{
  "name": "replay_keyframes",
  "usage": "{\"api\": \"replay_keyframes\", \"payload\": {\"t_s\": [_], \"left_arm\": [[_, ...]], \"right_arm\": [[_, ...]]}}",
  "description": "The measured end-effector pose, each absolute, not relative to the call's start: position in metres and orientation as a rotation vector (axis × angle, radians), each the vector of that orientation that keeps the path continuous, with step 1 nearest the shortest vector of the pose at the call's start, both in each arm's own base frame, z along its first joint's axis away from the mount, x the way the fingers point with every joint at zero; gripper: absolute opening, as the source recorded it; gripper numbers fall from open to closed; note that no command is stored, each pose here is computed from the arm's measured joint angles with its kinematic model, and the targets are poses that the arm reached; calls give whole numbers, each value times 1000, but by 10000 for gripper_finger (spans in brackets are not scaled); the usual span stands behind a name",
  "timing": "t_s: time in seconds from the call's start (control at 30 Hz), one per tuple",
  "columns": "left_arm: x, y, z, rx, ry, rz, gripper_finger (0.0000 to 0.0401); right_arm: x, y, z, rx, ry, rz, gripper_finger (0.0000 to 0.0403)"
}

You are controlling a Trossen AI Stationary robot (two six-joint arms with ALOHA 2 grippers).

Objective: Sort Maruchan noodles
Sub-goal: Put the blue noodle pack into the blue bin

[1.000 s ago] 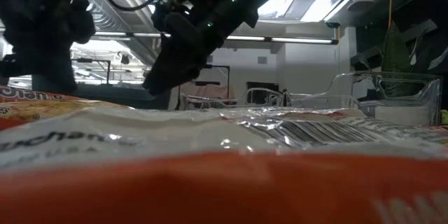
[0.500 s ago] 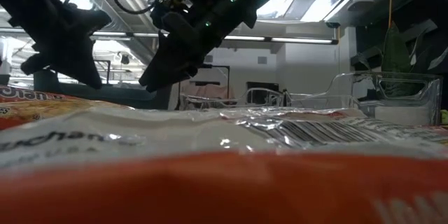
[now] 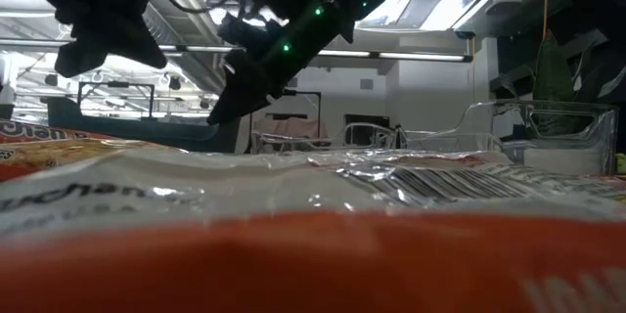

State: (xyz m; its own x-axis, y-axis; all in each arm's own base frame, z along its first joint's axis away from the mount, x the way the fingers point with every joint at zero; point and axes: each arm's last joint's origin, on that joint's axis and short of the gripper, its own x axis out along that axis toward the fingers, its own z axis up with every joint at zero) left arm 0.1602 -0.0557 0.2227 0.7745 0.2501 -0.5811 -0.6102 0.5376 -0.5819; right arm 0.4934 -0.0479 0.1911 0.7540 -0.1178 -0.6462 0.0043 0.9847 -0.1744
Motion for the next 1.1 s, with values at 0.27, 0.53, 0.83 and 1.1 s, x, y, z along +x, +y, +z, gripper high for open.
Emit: {"api": "replay_keyframes", "payload": {"t_s": [0.27, 0.53, 0.83, 1.1], "left_arm": [[166, -60, 202, -842, 537, 590, 0], [176, -65, 192, -831, 562, 596, 0], [187, -72, 176, -809, 617, 604, 0], [181, -71, 152, -778, 744, 786, 0]], "right_arm": [[491, -84, 195, -169, 677, -130, 94], [498, -83, 203, -229, 571, -136, 13], [496, -84, 202, -237, 605, -184, 27], [493, -47, 197, -187, 701, -53, 27]]}}
